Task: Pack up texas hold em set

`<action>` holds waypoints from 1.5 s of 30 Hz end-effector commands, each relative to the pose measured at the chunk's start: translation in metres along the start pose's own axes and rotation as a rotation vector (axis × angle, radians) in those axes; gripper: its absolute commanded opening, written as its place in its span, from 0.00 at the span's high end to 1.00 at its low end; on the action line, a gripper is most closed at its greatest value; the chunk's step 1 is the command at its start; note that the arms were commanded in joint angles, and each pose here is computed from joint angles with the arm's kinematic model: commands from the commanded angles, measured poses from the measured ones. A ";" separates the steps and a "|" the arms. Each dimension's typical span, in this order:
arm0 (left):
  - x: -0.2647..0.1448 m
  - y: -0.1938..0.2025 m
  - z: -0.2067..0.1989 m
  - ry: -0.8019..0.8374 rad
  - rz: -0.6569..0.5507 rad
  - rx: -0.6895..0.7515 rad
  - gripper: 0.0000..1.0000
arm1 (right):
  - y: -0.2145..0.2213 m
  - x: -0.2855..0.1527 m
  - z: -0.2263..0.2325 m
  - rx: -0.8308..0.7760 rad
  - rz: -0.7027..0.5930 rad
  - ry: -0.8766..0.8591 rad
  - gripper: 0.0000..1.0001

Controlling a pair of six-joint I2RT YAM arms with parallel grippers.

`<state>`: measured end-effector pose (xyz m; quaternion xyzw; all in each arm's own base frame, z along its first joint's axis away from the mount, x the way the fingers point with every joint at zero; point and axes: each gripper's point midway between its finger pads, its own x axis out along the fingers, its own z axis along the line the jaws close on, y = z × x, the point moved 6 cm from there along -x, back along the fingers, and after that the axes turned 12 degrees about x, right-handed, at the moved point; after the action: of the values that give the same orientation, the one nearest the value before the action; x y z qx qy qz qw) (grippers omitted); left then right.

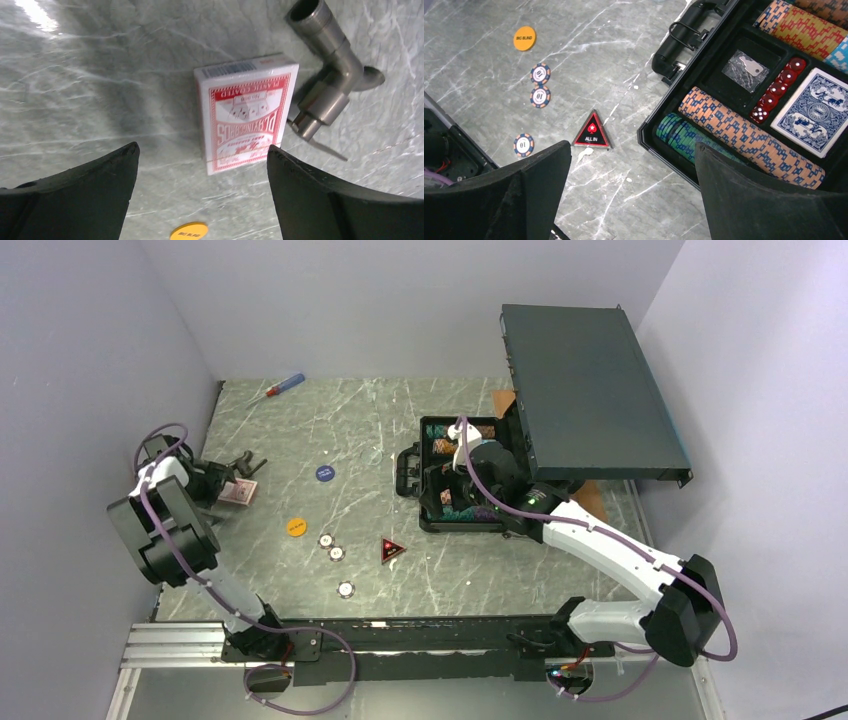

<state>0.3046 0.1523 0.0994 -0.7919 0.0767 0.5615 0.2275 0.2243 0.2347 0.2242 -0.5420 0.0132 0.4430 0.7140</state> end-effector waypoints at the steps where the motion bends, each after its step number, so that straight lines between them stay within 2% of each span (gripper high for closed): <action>1: 0.014 -0.017 -0.016 0.017 0.007 -0.133 0.02 | -0.014 0.000 -0.002 -0.014 -0.066 0.005 0.05; 10: 0.026 -0.031 -0.036 -0.007 0.028 -0.172 0.01 | -0.017 0.003 -0.005 -0.008 -0.068 0.017 0.05; 18: 0.030 -0.020 -0.038 -0.163 0.162 -0.199 0.03 | -0.019 0.006 -0.005 -0.008 -0.066 0.022 0.05; 28: 0.032 0.002 -0.029 -0.282 0.209 -0.301 0.17 | -0.022 -0.001 -0.008 -0.004 -0.087 0.049 0.05; 30: 0.034 0.001 -0.025 -0.314 0.188 -0.309 0.21 | -0.023 -0.002 -0.009 -0.003 -0.091 0.053 0.05; 37: 0.035 -0.003 -0.022 -0.327 0.152 -0.279 0.27 | -0.026 -0.008 -0.008 0.003 -0.106 0.059 0.05; 41: 0.034 -0.008 -0.021 -0.337 0.137 -0.238 0.16 | -0.027 -0.010 -0.007 0.010 -0.109 0.059 0.05; 45: 0.035 -0.010 -0.021 -0.327 0.144 -0.227 0.15 | -0.027 -0.013 -0.006 0.022 -0.116 0.050 0.05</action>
<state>0.3444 0.1444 0.0778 -0.7225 0.0432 0.6844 0.0879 0.2341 0.2233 0.2240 -0.5542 0.0298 0.4115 0.7229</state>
